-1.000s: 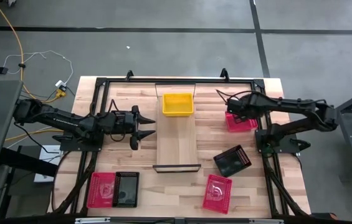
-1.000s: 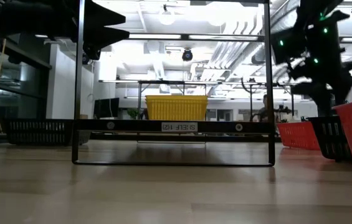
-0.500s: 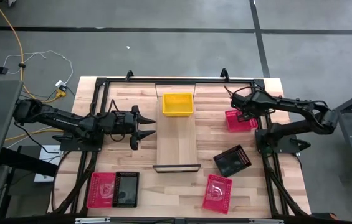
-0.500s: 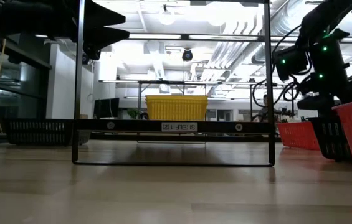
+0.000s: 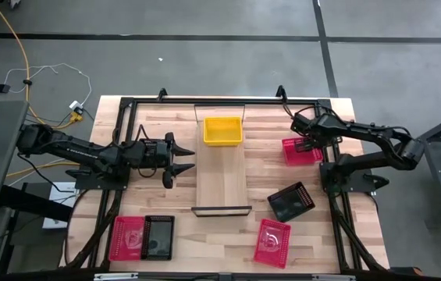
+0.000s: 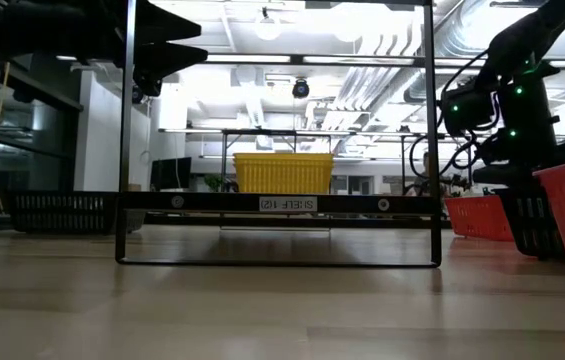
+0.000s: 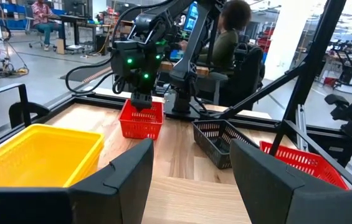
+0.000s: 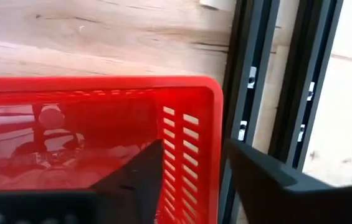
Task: Stack baskets on shelf by color
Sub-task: Put the top red bin on the shelf
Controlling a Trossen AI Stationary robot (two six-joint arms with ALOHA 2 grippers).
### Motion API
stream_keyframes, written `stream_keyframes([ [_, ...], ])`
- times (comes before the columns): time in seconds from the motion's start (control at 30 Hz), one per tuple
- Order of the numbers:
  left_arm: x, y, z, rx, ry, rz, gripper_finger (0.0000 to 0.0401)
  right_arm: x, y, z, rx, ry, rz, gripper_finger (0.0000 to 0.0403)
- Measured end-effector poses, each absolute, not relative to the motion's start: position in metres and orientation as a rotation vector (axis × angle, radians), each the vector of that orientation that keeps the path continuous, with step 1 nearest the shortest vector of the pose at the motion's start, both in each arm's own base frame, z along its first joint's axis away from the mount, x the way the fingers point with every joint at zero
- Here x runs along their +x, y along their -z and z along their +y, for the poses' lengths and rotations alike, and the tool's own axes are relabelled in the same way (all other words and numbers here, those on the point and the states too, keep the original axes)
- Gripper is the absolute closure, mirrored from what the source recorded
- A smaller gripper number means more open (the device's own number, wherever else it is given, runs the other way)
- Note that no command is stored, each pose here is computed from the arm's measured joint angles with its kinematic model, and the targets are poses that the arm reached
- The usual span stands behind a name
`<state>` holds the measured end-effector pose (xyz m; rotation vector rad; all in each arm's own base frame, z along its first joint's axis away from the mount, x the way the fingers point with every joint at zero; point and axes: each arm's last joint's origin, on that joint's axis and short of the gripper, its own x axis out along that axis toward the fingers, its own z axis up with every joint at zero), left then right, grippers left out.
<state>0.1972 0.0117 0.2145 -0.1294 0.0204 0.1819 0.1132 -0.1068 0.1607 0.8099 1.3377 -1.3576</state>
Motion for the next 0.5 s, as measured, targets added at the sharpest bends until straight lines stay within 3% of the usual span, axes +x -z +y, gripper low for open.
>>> stream_keyframes([
  [0.2,0.197,-0.214,0.012,-0.13,-0.18,0.021,0.0199,0.114,-0.163,-0.108,0.785,1.393,1.319,0.0383],
  [0.33,0.197,-0.215,0.012,-0.13,-0.18,0.02,0.0199,0.124,-0.181,-0.11,0.735,1.368,1.289,0.0379],
  [0.5,0.197,-0.215,0.012,-0.128,-0.18,0.021,0.0199,0.145,-0.233,-0.107,0.658,1.299,1.103,0.0398],
])
